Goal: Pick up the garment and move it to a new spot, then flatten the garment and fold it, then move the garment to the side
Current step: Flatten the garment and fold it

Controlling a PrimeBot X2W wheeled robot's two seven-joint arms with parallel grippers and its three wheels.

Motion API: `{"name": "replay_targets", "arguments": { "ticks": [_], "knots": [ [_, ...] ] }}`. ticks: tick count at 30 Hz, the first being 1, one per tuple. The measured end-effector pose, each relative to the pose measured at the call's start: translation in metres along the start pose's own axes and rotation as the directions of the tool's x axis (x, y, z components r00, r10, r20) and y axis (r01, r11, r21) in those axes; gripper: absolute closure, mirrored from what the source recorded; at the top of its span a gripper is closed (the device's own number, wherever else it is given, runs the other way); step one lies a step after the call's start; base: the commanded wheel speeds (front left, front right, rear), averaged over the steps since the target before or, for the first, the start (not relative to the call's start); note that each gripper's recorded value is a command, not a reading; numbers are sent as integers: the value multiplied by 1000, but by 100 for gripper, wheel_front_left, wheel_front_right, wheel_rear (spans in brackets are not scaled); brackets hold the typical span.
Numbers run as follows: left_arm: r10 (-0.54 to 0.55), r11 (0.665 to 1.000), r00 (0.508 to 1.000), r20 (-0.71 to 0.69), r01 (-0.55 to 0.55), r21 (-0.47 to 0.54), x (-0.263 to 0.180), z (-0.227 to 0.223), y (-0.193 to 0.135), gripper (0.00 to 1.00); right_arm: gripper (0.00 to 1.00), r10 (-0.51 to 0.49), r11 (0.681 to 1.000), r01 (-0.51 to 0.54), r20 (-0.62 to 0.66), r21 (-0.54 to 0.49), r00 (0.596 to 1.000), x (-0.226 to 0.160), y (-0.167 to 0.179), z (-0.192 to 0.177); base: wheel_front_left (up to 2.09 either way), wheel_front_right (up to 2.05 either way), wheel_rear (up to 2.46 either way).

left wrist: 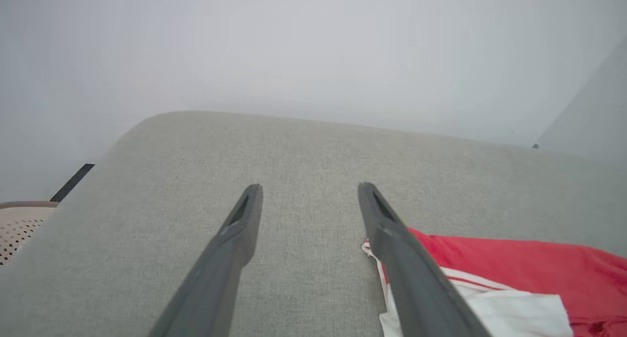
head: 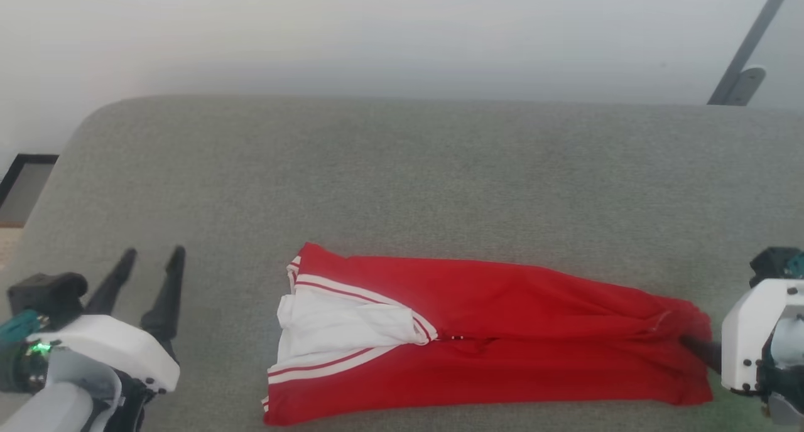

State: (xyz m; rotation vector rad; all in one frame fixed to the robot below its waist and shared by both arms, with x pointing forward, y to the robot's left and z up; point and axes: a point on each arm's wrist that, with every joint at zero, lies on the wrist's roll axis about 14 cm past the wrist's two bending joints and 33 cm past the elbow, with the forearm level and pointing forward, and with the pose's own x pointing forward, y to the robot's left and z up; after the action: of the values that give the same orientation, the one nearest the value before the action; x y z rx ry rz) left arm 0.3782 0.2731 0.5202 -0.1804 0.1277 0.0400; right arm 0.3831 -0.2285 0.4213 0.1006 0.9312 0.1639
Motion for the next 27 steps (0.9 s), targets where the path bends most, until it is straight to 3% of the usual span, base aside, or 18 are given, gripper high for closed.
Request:
{"name": "replay_targets", "arguments": {
  "ticks": [5,12,13,14,15,27],
  "knots": [
    [86,996,990,114,-84,-21,-13,9,19,0,0,19,999,-17,-52,36,998,17,4,-9,0,0,0],
    [150,989,974,168,-145,-41,-33,-2,39,0,0,47,998,-43,-112,38,993,42,18,-13,0,0,0],
    [153,988,972,179,-147,-45,-34,-1,40,0,12,48,998,-43,-116,45,992,44,18,-13,0,0,0],
    [161,987,969,190,-153,-53,-35,0,42,0,73,47,998,-42,-127,47,991,46,18,-15,0,0,0],
    [165,986,966,198,-158,-49,-36,1,43,0,100,49,998,-44,-143,38,989,48,19,-17,0,0,0],
    [209,977,945,253,-194,-82,-44,0,54,0,100,86,995,-81,-81,62,993,53,24,1,0,0,0]
  ]
}}
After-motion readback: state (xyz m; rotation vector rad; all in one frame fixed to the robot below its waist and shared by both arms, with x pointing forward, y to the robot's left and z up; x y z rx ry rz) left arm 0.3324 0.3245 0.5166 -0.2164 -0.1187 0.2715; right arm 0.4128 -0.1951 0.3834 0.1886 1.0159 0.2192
